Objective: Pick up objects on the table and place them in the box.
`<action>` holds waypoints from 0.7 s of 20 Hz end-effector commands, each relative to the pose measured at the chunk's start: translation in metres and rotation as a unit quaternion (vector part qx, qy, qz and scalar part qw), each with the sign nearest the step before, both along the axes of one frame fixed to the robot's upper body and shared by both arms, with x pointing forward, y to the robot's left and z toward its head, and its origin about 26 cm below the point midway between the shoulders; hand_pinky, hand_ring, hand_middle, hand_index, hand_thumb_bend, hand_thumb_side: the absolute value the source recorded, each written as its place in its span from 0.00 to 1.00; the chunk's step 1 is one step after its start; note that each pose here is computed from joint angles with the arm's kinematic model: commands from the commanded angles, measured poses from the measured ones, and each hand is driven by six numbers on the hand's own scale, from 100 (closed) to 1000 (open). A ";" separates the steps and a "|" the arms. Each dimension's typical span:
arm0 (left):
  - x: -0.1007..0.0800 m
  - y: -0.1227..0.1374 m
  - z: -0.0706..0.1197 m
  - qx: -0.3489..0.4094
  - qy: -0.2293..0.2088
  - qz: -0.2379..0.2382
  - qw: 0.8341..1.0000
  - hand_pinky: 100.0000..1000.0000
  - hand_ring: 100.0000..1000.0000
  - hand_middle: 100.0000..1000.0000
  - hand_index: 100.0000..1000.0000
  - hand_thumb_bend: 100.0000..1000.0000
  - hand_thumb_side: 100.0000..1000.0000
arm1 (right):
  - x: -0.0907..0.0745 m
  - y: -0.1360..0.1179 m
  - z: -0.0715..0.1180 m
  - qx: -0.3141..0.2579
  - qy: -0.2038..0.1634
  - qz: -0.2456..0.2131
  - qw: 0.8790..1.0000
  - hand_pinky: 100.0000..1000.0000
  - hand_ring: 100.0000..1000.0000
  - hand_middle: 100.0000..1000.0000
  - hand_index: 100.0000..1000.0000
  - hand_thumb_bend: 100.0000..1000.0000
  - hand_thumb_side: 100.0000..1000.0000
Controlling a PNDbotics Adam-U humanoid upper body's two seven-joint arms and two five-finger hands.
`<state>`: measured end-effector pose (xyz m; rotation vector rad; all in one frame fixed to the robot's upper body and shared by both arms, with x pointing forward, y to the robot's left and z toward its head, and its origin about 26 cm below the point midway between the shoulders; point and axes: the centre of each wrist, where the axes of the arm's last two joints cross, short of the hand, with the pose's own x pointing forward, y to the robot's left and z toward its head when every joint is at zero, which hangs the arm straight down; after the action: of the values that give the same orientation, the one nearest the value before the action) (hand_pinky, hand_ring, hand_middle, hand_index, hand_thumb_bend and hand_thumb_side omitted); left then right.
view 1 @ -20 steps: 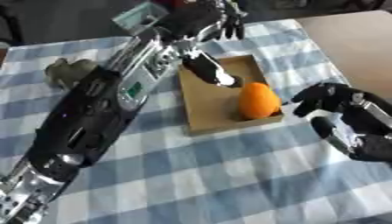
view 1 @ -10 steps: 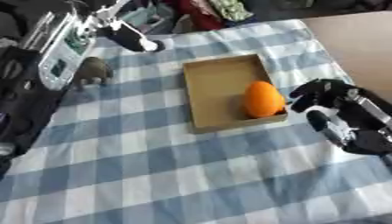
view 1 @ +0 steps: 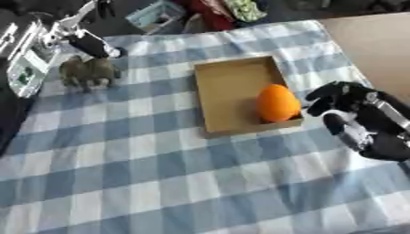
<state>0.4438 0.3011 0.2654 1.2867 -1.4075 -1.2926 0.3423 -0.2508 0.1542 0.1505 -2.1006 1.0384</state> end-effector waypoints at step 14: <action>0.015 0.043 -0.019 0.017 0.053 0.089 0.994 0.61 0.49 0.49 0.67 0.54 0.10 | 0.000 -0.007 0.007 -0.002 -0.011 -0.012 1.000 0.62 0.63 0.69 0.77 0.09 0.46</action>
<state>0.4593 0.3383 0.2327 1.2708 -1.1718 -1.2700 0.3415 -0.2533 0.1526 0.1420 -2.0976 1.0227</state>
